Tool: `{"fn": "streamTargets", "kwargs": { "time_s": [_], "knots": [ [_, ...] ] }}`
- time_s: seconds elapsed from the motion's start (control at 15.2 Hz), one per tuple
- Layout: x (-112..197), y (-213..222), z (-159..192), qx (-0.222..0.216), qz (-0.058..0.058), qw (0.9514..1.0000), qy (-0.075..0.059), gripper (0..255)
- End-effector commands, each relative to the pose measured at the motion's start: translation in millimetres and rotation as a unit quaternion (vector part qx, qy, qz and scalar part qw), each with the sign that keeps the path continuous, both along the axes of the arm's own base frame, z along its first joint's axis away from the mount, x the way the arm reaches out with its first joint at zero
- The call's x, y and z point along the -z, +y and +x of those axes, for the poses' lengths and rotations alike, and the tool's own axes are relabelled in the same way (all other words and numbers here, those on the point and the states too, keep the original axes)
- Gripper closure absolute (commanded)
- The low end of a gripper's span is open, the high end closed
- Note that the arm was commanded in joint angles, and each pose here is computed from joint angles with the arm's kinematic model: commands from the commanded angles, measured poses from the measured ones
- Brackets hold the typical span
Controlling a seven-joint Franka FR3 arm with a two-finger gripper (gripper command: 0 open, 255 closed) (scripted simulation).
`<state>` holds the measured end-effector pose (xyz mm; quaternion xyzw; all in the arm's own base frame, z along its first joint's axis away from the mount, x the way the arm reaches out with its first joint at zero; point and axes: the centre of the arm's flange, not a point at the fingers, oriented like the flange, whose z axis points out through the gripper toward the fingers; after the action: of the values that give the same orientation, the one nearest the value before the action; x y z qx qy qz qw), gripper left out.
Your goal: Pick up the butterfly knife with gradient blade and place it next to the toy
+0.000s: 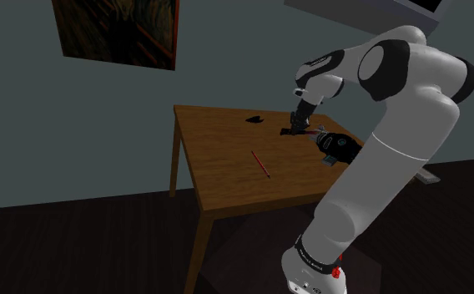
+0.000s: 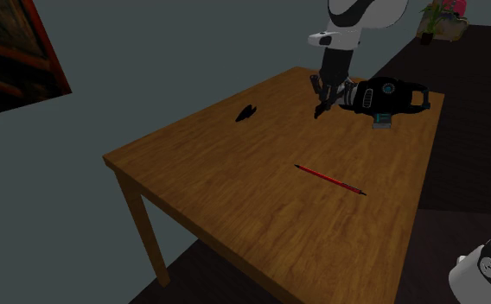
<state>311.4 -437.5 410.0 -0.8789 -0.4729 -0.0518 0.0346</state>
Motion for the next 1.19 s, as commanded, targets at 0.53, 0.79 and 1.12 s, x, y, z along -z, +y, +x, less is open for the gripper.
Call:
{"fn": "streamTargets", "kwargs": {
  "time_s": [0.53, 0.79, 1.12],
  "knots": [
    [54, -1, 1, 0.000, 0.000, 1.0000, 0.000, 255],
    [71, -1, 1, 0.000, 0.000, 1.0000, 0.000, 255],
    [71, -1, 1, 0.000, 0.000, 1.0000, 0.000, 255]
  ]
}}
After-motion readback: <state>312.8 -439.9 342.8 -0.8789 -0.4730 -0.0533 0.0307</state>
